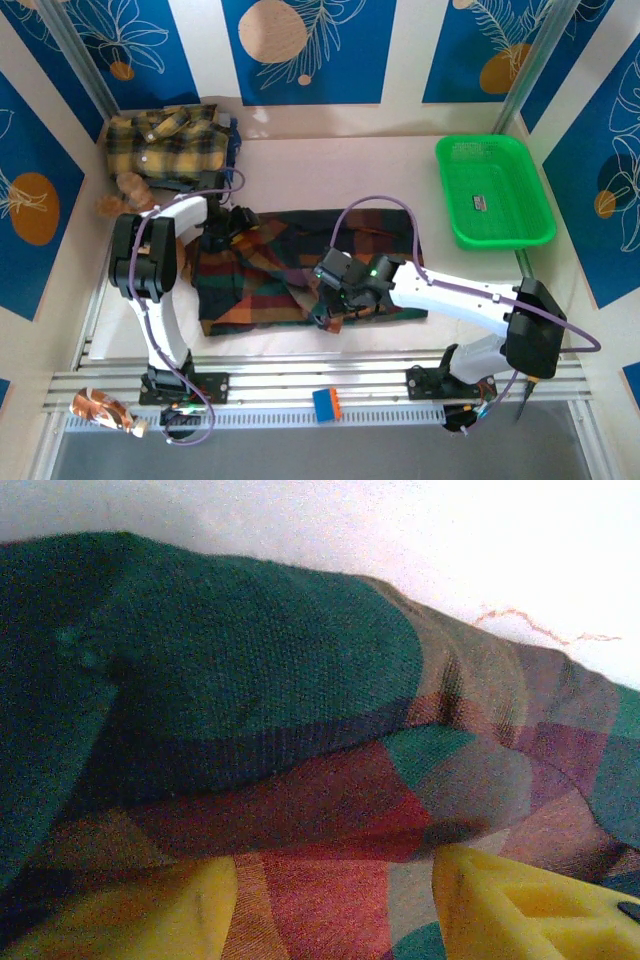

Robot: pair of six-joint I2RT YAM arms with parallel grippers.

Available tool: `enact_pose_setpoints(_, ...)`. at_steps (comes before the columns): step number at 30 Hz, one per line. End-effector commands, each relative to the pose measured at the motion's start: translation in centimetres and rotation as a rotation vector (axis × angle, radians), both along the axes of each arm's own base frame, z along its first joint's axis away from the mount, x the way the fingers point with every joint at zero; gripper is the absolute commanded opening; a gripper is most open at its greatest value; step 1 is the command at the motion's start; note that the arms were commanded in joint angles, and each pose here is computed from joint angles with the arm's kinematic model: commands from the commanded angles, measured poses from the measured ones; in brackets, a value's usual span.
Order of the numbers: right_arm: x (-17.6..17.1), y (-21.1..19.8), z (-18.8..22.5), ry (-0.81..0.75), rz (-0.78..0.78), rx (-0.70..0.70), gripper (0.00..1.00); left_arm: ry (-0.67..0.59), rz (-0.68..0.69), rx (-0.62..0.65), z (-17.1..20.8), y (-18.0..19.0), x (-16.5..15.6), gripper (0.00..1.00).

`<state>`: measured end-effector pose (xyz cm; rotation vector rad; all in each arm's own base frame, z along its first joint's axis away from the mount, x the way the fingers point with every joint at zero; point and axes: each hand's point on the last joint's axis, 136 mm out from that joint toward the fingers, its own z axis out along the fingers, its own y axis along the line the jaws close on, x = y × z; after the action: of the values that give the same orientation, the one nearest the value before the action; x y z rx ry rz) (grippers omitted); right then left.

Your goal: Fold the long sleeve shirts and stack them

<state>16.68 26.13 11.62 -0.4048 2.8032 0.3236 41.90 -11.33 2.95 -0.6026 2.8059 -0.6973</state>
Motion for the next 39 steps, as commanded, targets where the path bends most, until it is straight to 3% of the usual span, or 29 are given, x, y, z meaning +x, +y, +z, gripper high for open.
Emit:
enact_pose_setpoints(1,0.4,-0.2,0.5,-0.028,0.047,-0.054,0.00,0.114,0.074,0.019,-3.3,2.1,-1.8,0.57)
enact_pose_setpoints(11,2.2,5.2,5.0,-0.210,0.276,-0.090,0.00,0.100,0.133,-0.045,-3.3,2.6,0.7,0.57)
enact_pose_setpoints(18,3.8,7.6,5.9,-0.317,0.450,-0.076,0.00,0.070,0.189,-0.083,-3.1,3.0,3.9,0.57)
enact_pose_setpoints(22,2.4,8.2,5.9,-0.272,0.530,-0.028,0.00,0.024,0.252,-0.104,-2.0,4.4,6.5,0.57)
enact_pose_setpoints(27,-2.5,9.0,2.9,-0.179,0.590,0.013,0.00,-0.018,0.293,-0.131,-1.3,5.5,9.4,0.57)
enact_pose_setpoints(31,-3.8,6.8,-0.1,-0.095,0.472,-0.065,0.00,-0.070,0.321,-0.198,-0.3,5.8,11.5,0.56)
enact_pose_setpoints(35,-1.8,3.8,-0.3,-0.146,0.318,-0.128,0.01,-0.088,0.259,-0.248,0.6,4.5,11.7,0.56)
enact_pose_setpoints(38,0.6,2.2,0.5,-0.149,0.230,-0.141,0.11,-0.094,0.237,-0.279,0.7,4.0,10.5,0.63)
enact_pose_setpoints(39,1.1,2.0,0.9,-0.137,0.207,-0.132,0.21,-0.091,0.227,-0.290,0.6,3.8,10.1,0.68)
